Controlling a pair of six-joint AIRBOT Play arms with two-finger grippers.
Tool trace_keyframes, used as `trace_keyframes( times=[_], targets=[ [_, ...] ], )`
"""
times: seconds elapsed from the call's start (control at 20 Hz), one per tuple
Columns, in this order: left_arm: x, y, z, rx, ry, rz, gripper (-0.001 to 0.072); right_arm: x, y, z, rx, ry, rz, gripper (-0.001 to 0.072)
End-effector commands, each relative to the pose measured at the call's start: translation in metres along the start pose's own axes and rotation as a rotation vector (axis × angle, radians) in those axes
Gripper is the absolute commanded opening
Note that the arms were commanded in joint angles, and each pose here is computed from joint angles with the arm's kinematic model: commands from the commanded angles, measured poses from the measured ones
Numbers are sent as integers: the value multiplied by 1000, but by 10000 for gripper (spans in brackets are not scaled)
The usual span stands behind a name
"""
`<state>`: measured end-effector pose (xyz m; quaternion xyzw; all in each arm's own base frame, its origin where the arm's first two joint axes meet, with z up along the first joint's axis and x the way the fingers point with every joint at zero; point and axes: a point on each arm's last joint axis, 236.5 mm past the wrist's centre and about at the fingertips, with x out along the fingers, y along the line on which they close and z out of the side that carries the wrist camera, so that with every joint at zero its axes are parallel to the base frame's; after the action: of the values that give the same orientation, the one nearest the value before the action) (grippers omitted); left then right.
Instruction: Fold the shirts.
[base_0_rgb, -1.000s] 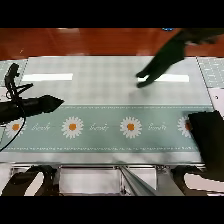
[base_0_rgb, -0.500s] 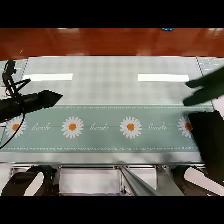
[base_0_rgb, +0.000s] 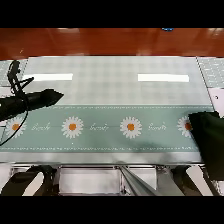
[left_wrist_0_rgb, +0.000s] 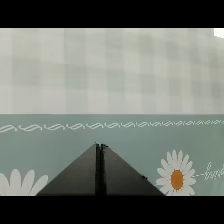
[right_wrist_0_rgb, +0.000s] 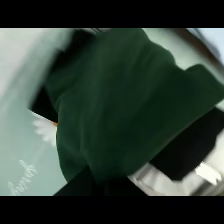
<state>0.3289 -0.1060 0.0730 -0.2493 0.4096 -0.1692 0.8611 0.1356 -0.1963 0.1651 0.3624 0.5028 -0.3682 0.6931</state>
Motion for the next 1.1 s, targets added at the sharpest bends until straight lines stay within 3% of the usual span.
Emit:
trace_keyframes(
  times=[0.0, 0.05, 0.1, 0.15, 0.2, 0.35, 0.45, 0.55, 0.6, 0.65, 0.8, 0.9, 1.0, 1.05],
  targets=[
    [4, 3, -2, -7, 12, 4, 22, 35, -54, -67, 138, 178, -143, 19],
    [5, 4, -2, -10, 15, 6, 22, 37, -66, -75, 150, 193, -197, 19],
    [7, 6, -2, -14, 18, 8, 22, 37, -77, -80, 172, 201, -245, 71],
    [9, 7, -2, -18, 21, 11, 22, 35, -86, -82, 203, 200, -290, 315],
    [11, 10, -2, -23, 22, 15, 22, 35, -88, -80, 203, 191, -299, 420],
    [20, 12, 19, -21, -52, 22, 22, 43, -76, -66, 177, 178, -235, 419],
    [24, 5, 40, 20, -79, 5, 22, 45, -41, -51, 152, 188, -78, 396],
    [25, -7, 70, 41, -103, -12, 22, 39, 16, -25, 177, 170, 169, 265],
    [25, -15, 86, 58, -110, -26, 22, 33, 51, -11, 154, 150, 301, 141],
    [24, -27, 100, 78, -115, -48, 22, 25, 95, 4, 81, 106, 440, 39],
    [35, -76, 129, 176, -76, -135, 22, 15, 244, 1, -244, -9, 705, 19],
    [58, -98, 122, 253, 30, -191, 22, 20, 343, -65, -523, -6, 820, 19],
    [81, -97, 89, 257, 209, -220, 20, 60, 397, -160, -829, 60, 764, 19],
    [91, -75, 73, 217, 280, -143, 20, 93, 397, -191, -936, 106, 645, 19]
  ],
)
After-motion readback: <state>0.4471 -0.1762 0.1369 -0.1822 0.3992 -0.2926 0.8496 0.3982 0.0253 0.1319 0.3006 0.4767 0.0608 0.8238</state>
